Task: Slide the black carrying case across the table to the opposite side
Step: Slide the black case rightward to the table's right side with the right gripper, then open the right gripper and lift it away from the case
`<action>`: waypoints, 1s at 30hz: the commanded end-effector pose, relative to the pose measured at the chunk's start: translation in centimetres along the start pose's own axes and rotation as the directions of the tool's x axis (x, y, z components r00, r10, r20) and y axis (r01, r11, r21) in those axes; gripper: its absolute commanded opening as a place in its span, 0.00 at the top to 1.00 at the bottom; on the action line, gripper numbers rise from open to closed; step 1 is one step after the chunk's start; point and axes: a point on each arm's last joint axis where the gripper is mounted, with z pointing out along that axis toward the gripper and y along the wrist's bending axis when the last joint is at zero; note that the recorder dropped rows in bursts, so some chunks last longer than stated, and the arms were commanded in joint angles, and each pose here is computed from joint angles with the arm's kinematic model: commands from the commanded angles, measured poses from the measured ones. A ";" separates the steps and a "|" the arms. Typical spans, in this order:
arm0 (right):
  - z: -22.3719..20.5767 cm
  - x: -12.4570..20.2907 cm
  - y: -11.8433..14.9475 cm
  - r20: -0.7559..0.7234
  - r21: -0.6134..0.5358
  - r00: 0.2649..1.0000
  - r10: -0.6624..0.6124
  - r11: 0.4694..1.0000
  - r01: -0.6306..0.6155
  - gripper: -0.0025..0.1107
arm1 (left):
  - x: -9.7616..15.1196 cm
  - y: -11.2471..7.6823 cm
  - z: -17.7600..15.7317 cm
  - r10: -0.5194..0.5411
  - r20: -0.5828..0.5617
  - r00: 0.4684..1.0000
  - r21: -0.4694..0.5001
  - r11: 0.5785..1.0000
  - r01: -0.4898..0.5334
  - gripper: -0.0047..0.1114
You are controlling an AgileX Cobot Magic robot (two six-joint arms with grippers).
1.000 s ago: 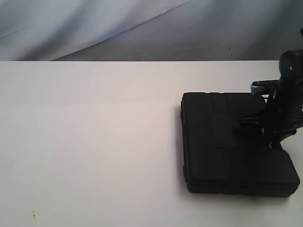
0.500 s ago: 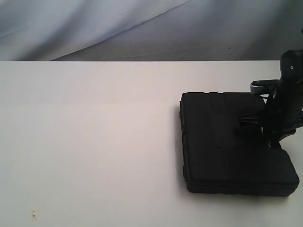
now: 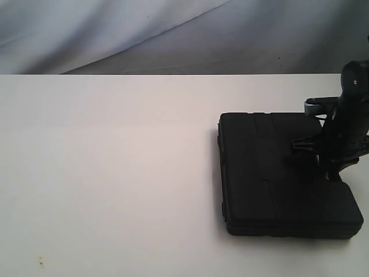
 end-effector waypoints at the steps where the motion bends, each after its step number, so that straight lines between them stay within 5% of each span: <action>1: -0.7 -0.3 0.1 0.047 -0.022 0.999 0.007 1.000 -0.006 0.96 | 0.0 0.0 0.0 0.004 0.011 1.000 -0.003 1.000 -0.004 0.96; 10: -0.7 -0.4 0.1 0.062 -0.027 0.998 0.010 1.000 -0.009 0.73 | 0.0 0.0 0.0 0.007 0.011 1.000 -0.003 1.000 -0.007 0.96; 18: -1.1 -0.4 0.1 0.072 -0.028 0.997 0.011 1.000 -0.009 0.73 | 0.0 0.0 0.0 0.007 0.011 1.000 -0.003 1.000 -0.007 0.96; 30: -9.0 -0.2 -0.8 0.331 -0.015 0.943 -0.015 1.000 0.021 0.73 | 0.0 0.0 0.0 0.005 0.011 1.000 -0.003 1.000 -0.005 0.96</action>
